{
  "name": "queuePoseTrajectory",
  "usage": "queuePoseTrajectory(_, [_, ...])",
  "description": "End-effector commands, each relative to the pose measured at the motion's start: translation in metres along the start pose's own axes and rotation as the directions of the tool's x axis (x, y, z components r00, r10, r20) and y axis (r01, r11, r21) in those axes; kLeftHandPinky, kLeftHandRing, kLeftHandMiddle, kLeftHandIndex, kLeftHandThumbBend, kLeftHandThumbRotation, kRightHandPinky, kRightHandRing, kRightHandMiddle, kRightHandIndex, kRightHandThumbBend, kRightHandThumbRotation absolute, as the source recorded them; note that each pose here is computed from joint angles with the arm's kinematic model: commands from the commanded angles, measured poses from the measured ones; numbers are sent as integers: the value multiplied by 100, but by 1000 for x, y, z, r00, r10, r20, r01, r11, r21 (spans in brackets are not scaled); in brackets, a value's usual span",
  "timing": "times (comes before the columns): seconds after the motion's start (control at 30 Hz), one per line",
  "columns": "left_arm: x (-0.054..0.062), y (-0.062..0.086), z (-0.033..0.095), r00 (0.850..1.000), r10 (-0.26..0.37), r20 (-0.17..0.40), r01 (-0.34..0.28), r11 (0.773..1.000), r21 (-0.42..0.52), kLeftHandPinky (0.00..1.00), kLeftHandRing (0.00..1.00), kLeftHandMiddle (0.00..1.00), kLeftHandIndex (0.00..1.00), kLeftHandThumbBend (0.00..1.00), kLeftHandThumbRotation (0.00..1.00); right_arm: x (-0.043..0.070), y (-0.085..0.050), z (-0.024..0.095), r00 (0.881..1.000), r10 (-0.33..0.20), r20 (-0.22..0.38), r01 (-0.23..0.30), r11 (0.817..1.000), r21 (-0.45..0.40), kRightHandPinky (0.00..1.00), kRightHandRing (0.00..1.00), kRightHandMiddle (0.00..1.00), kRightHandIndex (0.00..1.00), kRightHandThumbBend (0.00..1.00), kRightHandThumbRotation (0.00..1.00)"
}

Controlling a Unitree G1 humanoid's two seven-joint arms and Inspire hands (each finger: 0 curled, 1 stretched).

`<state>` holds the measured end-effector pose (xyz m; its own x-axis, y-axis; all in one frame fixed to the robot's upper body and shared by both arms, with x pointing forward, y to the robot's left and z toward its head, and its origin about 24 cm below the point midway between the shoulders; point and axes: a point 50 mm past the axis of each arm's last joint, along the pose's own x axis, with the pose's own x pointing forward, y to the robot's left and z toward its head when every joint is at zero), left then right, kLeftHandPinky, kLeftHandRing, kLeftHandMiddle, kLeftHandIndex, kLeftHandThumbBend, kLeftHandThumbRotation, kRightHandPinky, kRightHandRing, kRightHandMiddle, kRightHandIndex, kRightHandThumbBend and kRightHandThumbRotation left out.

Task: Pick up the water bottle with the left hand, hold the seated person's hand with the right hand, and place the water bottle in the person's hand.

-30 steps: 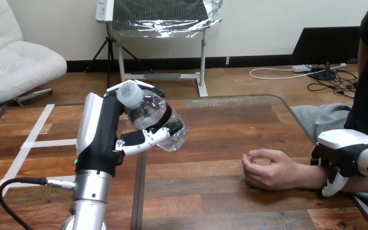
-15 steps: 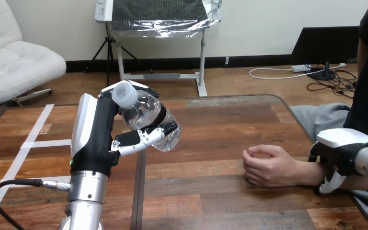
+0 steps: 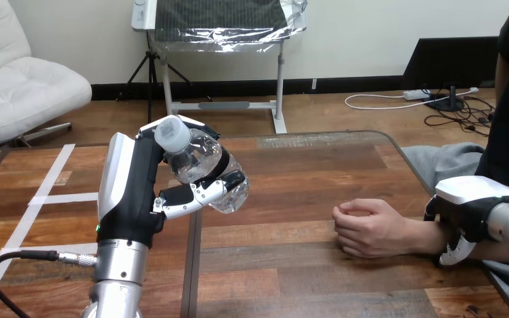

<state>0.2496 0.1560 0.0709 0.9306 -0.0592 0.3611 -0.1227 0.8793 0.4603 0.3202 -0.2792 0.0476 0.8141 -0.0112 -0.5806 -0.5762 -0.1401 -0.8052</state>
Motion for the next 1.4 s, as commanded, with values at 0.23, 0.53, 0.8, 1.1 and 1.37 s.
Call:
queuePoseTrajectory(0.23, [16, 14, 25, 991, 56, 125, -57, 998, 9, 34, 36, 41, 52, 56, 0, 8, 25, 20, 995, 87, 50, -86, 996, -12, 46, 54, 61, 66, 65, 7])
queuePoseTrajectory(0.53, [16, 14, 25, 991, 56, 118, -57, 998, 9, 33, 35, 41, 51, 56, 0, 7, 26, 21, 994, 97, 45, -97, 995, -21, 46, 55, 63, 68, 64, 7])
queuePoseTrajectory(0.8, [16, 14, 25, 991, 58, 122, -60, 998, 10, 34, 35, 41, 51, 56, 0, 7, 27, 21, 994, 96, 45, -95, 995, -12, 48, 57, 65, 70, 64, 8])
queuePoseTrajectory(1.1, [16, 14, 25, 991, 54, 119, -55, 999, 2, 34, 36, 41, 51, 56, 0, 8, 28, 21, 994, 100, 41, -99, 995, -23, 46, 55, 63, 69, 64, 7])
queuePoseTrajectory(1.37, [16, 14, 26, 991, 55, 119, -55, 998, -5, 34, 36, 41, 51, 56, 0, 9, 29, 22, 994, 101, 31, -100, 994, -39, 53, 65, 69, 67, 63, 7])
